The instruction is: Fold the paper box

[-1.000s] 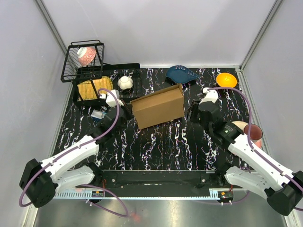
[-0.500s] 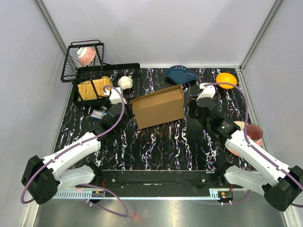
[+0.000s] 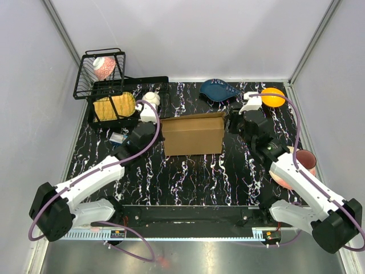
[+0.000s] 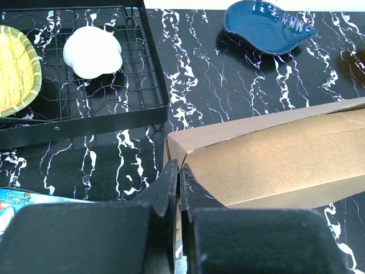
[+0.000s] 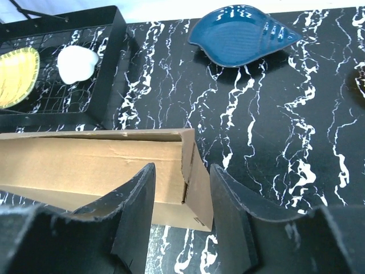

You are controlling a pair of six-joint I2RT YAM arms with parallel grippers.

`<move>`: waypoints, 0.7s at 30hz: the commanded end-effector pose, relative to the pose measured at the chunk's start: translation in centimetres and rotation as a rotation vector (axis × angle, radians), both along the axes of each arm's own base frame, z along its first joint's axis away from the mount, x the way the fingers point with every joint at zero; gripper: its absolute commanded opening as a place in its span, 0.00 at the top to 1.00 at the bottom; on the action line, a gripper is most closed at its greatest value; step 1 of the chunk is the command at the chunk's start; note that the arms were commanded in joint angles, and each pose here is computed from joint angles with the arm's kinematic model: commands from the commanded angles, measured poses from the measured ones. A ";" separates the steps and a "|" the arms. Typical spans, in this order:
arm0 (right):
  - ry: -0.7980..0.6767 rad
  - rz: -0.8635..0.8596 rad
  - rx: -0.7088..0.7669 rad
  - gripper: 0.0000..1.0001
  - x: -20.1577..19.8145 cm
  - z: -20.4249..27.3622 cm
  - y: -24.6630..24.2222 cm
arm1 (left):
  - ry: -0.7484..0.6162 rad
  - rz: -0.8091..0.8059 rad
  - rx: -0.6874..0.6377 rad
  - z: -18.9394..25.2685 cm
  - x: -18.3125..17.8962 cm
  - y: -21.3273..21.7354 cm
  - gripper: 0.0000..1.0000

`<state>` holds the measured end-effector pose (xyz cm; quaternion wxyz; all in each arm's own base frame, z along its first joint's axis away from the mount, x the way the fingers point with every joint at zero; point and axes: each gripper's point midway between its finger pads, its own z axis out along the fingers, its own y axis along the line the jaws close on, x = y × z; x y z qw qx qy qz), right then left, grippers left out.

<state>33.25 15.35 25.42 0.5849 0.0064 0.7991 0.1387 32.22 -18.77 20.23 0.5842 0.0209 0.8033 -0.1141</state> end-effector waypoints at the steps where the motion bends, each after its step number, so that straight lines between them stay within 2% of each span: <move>1: -0.060 0.060 0.040 0.51 0.0 1.9 1.0 | 0.203 -0.072 0.225 -6.9 -2.4 1.4 1.00; 21: 0.010 0.021 -0.023 0.61 1.1 -1.3 0.6 | 0.191 -0.089 0.246 -6.8 -2.2 1.2 1.00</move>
